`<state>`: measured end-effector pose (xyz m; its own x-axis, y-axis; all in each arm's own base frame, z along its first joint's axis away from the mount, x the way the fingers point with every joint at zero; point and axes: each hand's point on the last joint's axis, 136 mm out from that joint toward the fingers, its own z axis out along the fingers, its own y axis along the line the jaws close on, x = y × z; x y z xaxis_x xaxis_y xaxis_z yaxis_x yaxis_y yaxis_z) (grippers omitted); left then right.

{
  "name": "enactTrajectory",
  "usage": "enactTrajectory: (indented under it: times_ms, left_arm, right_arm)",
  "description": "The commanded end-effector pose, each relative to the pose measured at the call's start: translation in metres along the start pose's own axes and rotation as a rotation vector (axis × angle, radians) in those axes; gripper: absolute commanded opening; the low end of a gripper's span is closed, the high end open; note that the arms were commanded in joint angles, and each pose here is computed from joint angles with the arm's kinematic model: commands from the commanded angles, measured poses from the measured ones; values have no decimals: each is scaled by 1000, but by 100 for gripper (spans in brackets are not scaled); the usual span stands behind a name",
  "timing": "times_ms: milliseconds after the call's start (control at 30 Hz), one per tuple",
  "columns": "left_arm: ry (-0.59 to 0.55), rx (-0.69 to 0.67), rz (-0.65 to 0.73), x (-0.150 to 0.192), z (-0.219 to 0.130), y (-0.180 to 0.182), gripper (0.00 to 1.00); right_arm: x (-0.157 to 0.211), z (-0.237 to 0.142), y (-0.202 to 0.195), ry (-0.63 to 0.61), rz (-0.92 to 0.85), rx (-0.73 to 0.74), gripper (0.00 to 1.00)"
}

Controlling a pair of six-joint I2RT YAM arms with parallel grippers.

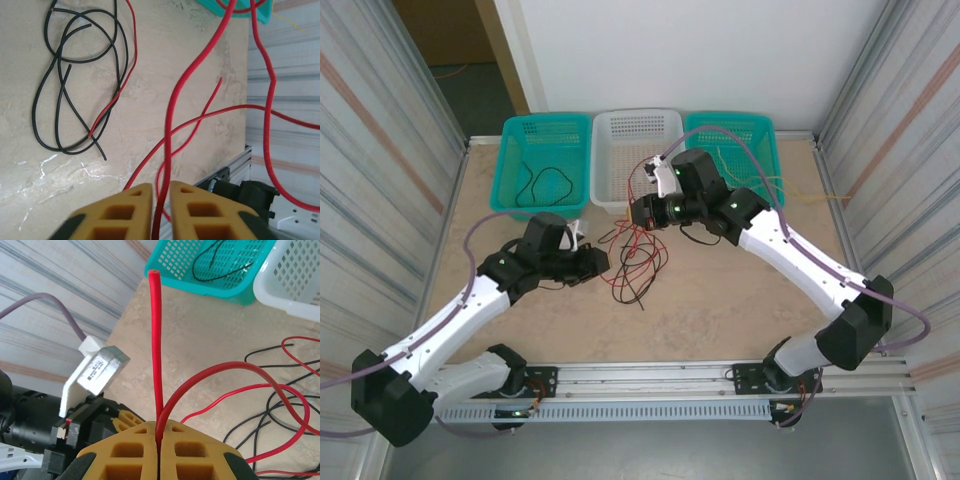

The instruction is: Untangle the cables

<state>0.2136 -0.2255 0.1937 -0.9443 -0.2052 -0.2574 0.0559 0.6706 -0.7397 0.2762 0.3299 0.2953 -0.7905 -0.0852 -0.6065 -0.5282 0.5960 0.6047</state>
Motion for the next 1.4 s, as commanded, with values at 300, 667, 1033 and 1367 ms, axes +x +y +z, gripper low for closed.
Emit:
enactTrajectory:
  times_ms: [300, 667, 1033, 1367]
  left_arm:
    - [-179, -41, 48, -35, -81, -4, 0]
    - [-292, -31, 43, -57, -125, -7, 0]
    - [-302, 58, 85, -68, -134, -36, 0]
    - [-356, 150, 130, -111, -139, -74, 0]
  right_arm:
    - [36, -30, -77, -50, 207, 135, 3]
    - [68, -48, -120, -47, 324, 207, 14]
    - [67, -40, -122, -50, 338, 201, 26]
    - [105, -21, -146, 118, 312, 389, 67]
